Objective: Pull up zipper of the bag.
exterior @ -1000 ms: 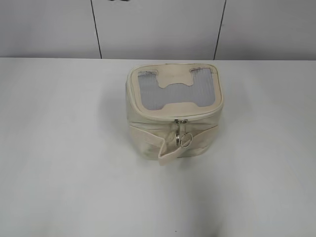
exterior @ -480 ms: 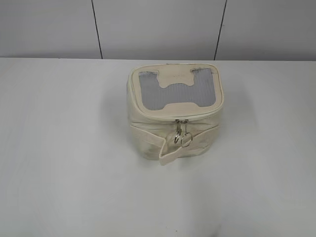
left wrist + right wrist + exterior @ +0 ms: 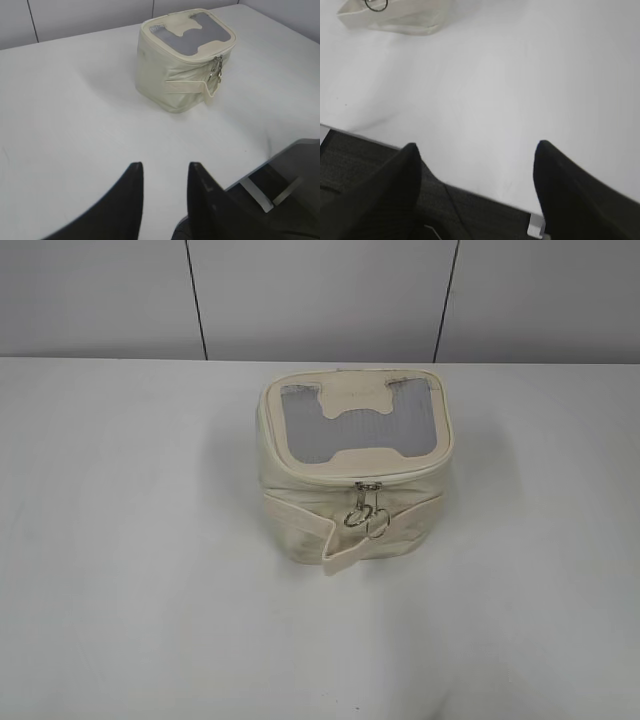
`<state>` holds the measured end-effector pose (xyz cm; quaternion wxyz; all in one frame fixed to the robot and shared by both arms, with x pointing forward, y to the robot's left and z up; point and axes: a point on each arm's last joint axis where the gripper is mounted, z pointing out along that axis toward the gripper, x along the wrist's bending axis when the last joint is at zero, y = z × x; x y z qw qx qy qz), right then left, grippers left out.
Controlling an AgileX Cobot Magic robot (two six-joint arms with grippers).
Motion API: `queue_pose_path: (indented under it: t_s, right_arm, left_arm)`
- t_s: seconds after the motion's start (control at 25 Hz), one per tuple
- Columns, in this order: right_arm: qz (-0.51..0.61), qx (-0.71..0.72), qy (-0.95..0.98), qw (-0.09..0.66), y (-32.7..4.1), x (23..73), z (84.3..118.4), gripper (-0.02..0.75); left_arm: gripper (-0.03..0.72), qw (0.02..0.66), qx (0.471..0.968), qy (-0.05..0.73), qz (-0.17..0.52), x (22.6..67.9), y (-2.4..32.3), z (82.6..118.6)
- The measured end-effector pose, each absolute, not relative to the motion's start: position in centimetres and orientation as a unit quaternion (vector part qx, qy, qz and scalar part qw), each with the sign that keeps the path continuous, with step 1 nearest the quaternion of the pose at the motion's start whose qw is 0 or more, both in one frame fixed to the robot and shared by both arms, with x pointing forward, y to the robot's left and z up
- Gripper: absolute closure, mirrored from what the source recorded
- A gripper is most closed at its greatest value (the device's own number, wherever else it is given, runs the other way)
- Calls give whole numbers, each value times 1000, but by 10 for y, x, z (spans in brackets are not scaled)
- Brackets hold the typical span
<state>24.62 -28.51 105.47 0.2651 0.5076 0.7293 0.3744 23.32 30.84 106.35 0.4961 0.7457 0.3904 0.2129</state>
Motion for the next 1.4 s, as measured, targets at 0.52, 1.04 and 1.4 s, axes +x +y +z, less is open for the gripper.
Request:
queue_pose_path:
  t_s: [0.52,1.04,1.4]
  right_arm:
    - [387,502,721,279,-285,249,1055,192]
    - [416,517,668,336,-286,230,1055,195]
    - [418,518,667,334,-285,230,1056,195]
  left_arm:
    - [452,492,744,391,227,233,310,1064]
    - [454,400,586,600,370,229,304,1064]
    - [456,400,586,600,370,229,304,1064]
